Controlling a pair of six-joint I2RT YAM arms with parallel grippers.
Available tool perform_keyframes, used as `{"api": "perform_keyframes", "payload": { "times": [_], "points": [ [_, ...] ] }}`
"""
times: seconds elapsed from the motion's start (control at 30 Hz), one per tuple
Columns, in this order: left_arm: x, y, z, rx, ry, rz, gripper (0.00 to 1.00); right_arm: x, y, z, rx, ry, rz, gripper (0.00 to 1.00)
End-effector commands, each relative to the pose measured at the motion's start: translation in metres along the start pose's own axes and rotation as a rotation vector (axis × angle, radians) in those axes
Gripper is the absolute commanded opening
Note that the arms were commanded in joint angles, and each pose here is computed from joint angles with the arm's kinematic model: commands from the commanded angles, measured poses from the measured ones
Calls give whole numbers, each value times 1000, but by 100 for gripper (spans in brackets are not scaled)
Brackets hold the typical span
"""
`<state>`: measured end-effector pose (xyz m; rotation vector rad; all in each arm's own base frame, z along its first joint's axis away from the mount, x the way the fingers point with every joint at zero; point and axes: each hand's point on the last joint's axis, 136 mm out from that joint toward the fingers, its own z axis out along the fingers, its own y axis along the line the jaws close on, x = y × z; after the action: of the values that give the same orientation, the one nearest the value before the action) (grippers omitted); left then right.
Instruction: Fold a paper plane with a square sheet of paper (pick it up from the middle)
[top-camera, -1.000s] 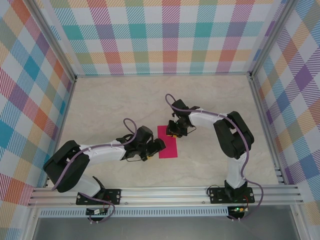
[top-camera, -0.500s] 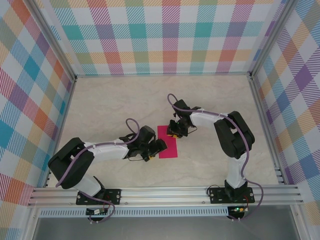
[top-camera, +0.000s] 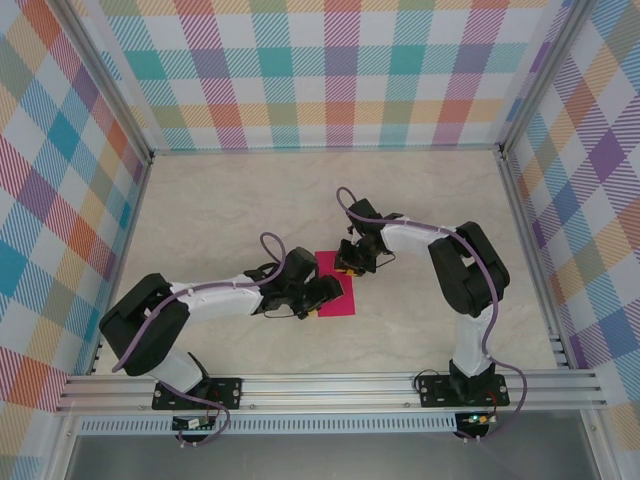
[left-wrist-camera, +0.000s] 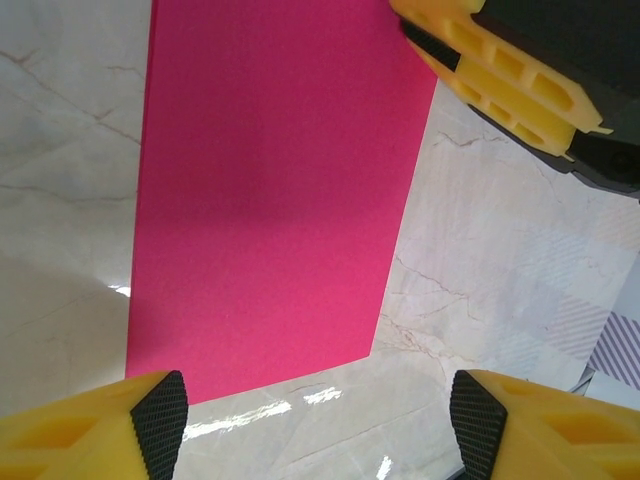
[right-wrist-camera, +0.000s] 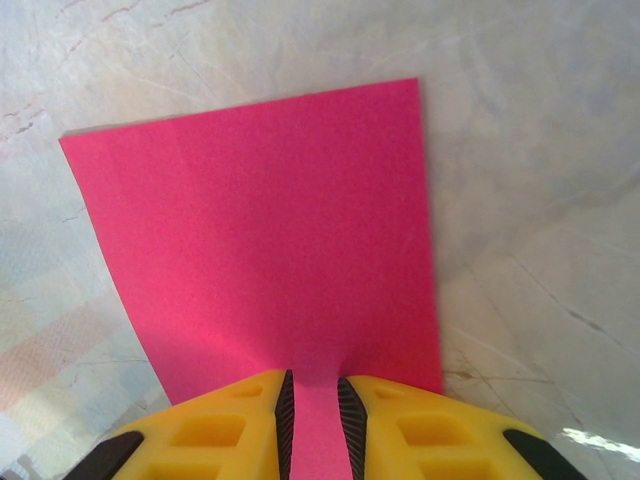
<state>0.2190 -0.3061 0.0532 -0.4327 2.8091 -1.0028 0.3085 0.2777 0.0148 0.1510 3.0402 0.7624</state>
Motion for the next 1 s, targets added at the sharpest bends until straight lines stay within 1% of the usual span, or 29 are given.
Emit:
{"api": "perform_keyframes", "payload": {
  "times": [0.0, 0.37, 0.73, 0.83, 0.97],
  "points": [
    [4, 6, 5, -53, 19, 19, 73, 19, -55, 30, 165, 67, 77, 24],
    [8, 9, 14, -144, 37, 71, 78, 20, -58, 33, 162, 72, 80, 24],
    [12, 5, 33, -144, 72, 85, 77, 25, -62, 35, 157, 81, 87, 24],
    [12, 4, 34, -141, 70, 86, 76, 27, -64, 36, 159, 85, 88, 24],
    [7, -1, 28, -134, 41, 98, 74, 27, -64, 36, 157, 84, 91, 24]
  ]
}}
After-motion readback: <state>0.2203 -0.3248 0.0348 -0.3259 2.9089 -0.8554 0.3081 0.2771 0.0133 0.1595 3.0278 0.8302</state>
